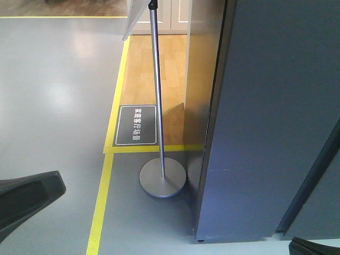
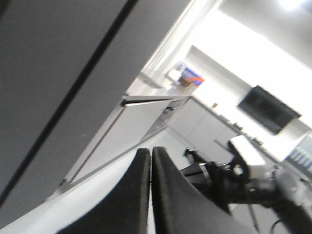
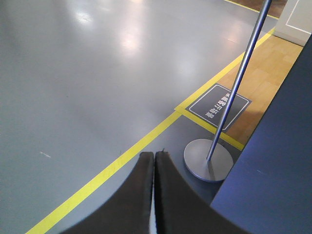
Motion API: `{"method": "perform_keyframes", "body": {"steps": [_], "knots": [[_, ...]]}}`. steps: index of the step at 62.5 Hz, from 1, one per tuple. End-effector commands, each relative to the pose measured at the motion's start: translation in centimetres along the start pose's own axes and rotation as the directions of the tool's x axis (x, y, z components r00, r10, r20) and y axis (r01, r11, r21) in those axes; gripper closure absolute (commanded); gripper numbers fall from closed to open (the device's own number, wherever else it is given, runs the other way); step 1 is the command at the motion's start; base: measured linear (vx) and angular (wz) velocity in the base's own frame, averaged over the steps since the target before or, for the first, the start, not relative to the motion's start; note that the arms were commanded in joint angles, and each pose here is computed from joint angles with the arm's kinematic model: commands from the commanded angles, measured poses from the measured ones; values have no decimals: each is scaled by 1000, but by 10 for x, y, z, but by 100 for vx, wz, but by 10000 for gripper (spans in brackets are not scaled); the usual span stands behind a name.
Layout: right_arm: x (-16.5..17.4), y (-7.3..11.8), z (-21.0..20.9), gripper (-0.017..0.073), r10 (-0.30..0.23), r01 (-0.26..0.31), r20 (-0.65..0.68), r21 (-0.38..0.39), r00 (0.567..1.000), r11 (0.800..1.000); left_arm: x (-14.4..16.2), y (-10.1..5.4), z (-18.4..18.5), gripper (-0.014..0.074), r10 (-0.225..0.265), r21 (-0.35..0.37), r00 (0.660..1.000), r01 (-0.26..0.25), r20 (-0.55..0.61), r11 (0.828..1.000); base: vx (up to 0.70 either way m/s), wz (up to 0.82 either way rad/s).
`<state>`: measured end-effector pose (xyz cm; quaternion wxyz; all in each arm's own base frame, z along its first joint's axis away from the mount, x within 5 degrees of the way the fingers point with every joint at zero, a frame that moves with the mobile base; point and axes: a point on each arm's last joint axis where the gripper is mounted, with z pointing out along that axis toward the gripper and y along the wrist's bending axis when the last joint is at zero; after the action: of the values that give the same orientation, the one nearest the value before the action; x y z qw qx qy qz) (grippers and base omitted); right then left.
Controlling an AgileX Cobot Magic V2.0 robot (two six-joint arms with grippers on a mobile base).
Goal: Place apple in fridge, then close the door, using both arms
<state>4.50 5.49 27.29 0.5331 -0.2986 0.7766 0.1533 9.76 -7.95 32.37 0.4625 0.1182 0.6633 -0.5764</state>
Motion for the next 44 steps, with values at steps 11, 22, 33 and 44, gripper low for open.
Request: {"method": "perform_keyframes", "body": {"steps": [11, 22, 33, 44], "knots": [[-10, -2, -2, 563, 15, -16, 55, 15, 998, 1000, -34, -20, -6, 601, -203, 231, 936, 138, 288, 963, 0, 0], [-10, -2, -2, 563, 15, -16, 55, 15, 998, 1000, -44, -21, -10, 601, -280, 287, 885, 177, 373, 941, 0, 0], [-10, -2, -2, 563, 16, -16, 55, 12, 998, 1000, -41, -16, -8, 601, -169, 194, 907, 100, 386, 976, 0, 0], [-11, -2, -2, 563, 17, -18, 56, 11, 998, 1000, -33, 1, -13, 601, 181, -26, 860, -191, 478, 981, 0, 0]]}}
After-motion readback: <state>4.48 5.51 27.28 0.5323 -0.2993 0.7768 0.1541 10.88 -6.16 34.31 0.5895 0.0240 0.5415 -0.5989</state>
